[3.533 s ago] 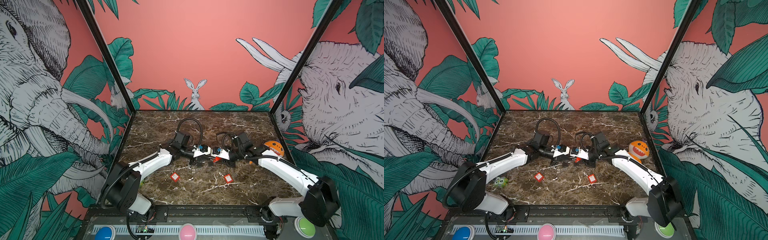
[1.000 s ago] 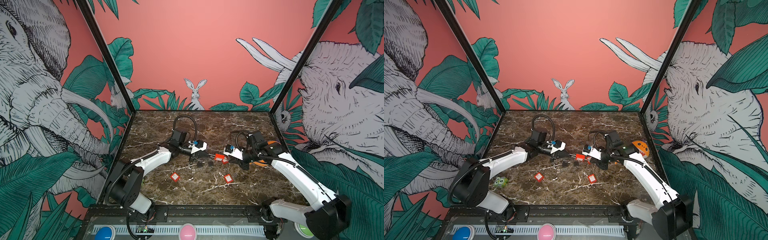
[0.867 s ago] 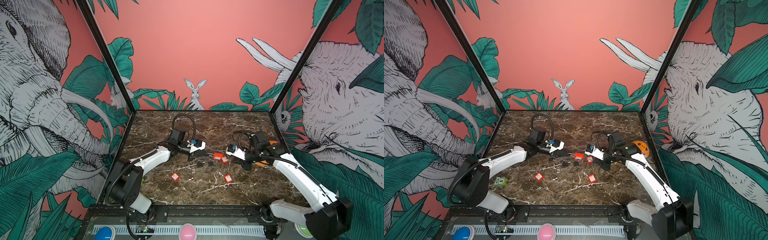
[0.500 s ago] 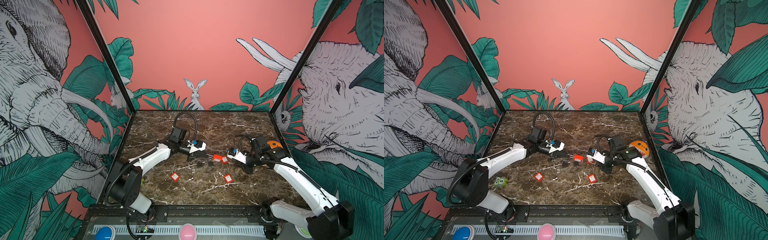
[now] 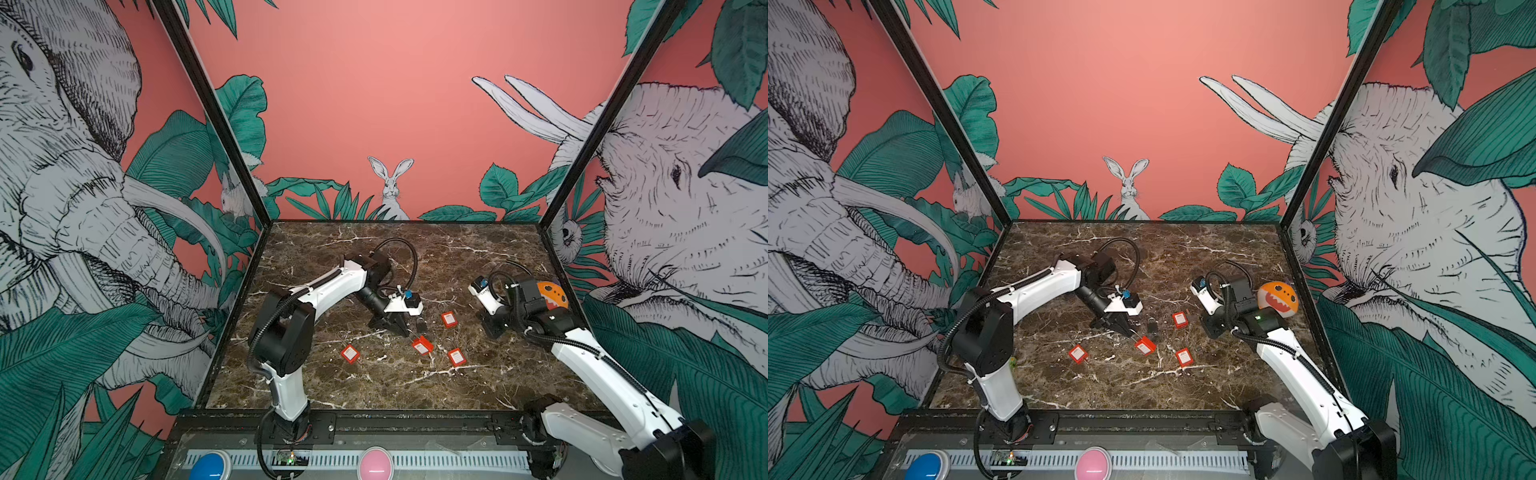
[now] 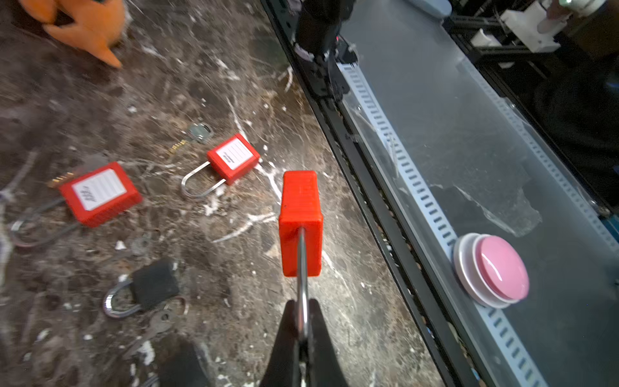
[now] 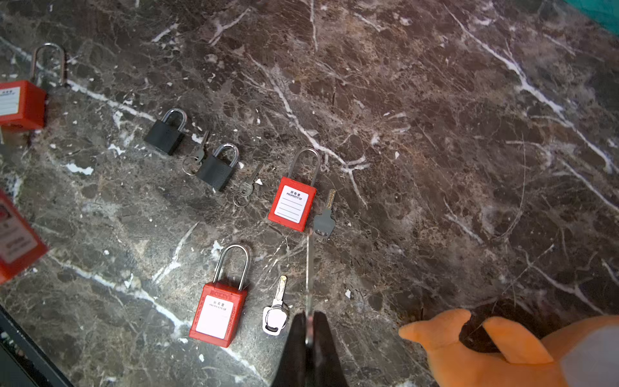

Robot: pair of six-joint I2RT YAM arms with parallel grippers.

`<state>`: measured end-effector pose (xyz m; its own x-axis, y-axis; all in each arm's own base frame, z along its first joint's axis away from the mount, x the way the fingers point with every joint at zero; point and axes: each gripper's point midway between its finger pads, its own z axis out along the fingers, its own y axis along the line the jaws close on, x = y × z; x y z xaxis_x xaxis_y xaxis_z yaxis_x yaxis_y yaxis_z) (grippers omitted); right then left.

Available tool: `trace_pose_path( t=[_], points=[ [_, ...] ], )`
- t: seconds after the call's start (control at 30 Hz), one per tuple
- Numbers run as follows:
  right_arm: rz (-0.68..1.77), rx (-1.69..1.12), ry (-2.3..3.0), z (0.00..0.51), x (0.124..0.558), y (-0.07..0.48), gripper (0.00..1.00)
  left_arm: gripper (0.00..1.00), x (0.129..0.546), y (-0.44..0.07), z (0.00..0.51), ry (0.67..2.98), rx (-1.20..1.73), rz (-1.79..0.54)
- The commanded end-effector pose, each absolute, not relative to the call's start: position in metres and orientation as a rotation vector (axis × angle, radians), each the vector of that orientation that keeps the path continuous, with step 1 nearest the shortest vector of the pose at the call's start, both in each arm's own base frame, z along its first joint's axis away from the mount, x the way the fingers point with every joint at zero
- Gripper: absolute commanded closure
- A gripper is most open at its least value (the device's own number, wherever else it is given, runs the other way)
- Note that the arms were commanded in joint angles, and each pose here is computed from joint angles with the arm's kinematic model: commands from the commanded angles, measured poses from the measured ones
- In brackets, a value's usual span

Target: Lock with the key

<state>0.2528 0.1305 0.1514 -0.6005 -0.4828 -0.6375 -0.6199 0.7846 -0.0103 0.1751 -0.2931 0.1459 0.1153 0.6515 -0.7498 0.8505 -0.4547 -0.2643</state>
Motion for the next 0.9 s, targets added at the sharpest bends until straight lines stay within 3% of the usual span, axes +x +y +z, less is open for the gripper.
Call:
trace_pose_path(
  t=[0.0,0.23,0.87],
  points=[
    [0.336,-0.626,2.281,0.165,0.266,0.136,1.00,1.00,0.161,-0.283,0.141,1.561,2.271,-1.235],
    [0.397,-0.563,2.311,0.150,0.250,0.148,1.00,1.00,0.147,-0.290,0.109,1.693,2.410,-1.251],
    [0.508,-0.605,2.467,0.103,0.201,0.176,1.00,1.00,0.161,-0.307,0.067,1.887,2.522,-1.164]
  ],
)
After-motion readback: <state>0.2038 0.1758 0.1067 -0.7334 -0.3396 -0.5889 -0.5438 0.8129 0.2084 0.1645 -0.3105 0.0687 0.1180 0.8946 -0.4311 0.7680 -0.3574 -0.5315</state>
